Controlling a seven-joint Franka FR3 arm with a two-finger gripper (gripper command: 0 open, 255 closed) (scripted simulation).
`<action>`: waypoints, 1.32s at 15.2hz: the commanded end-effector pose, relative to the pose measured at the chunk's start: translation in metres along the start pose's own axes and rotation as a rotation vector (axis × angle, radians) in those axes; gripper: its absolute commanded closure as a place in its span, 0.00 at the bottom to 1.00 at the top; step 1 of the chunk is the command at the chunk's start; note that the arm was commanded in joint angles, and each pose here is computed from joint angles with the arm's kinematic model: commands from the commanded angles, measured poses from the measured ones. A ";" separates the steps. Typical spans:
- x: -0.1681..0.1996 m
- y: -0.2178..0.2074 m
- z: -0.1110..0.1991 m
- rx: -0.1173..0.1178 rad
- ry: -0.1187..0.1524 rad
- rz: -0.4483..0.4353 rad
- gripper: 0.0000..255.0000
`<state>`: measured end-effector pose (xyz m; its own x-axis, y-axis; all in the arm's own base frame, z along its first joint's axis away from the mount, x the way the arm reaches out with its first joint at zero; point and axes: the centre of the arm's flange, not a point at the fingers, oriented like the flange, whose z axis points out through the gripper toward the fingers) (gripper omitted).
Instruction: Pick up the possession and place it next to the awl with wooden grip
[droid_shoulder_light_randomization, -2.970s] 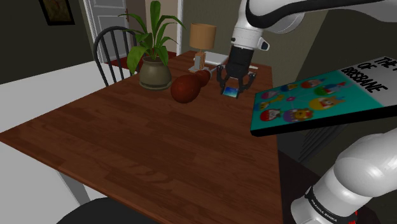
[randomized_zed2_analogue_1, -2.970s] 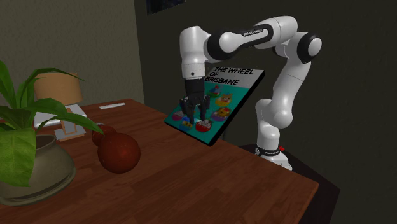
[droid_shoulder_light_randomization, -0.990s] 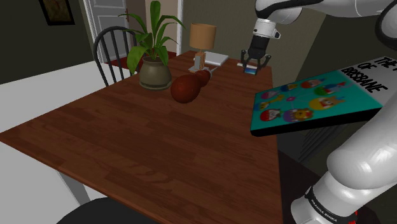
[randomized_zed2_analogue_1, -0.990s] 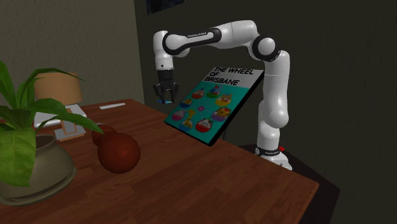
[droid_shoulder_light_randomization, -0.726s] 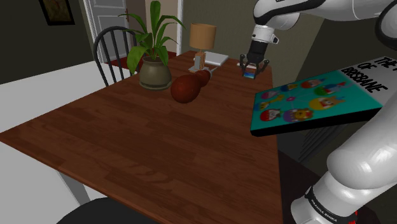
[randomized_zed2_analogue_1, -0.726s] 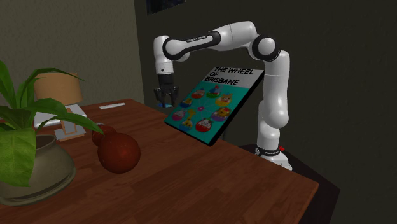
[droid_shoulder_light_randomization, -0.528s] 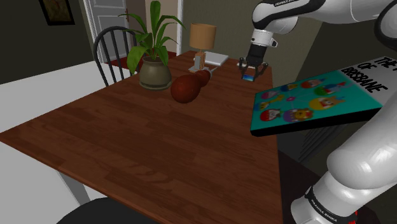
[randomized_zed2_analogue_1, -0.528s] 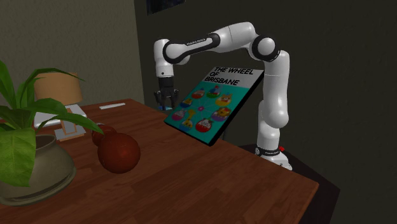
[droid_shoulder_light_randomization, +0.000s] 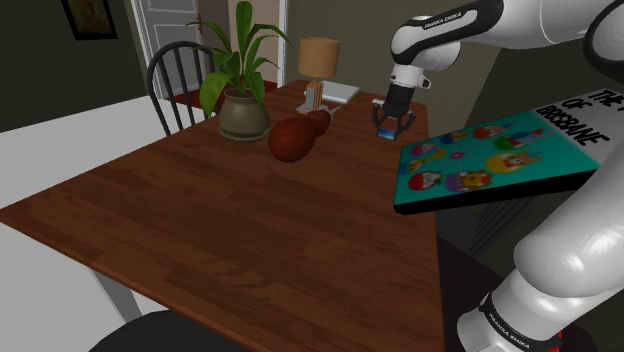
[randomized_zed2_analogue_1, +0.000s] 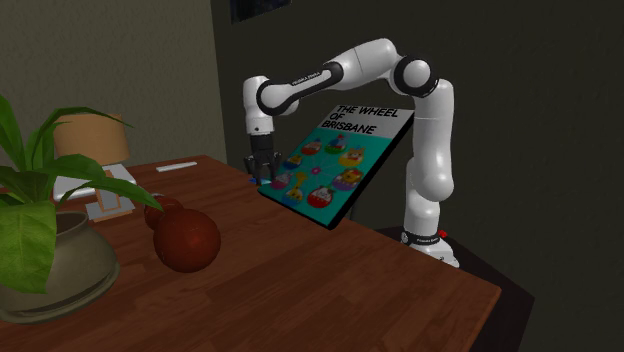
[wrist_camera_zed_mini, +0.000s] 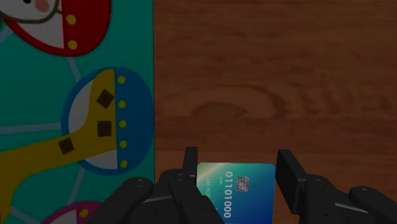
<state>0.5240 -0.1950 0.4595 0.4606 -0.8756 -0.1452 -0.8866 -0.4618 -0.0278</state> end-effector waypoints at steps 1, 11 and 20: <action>0.002 0.001 0.010 0.000 0.000 0.000 1.00; 0.010 0.002 0.062 0.000 0.000 0.000 1.00; 0.017 0.004 0.109 0.000 0.000 0.000 1.00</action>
<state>0.5241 -0.1949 0.3540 0.4606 -0.8757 -0.1452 -0.8866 -0.4617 -0.0279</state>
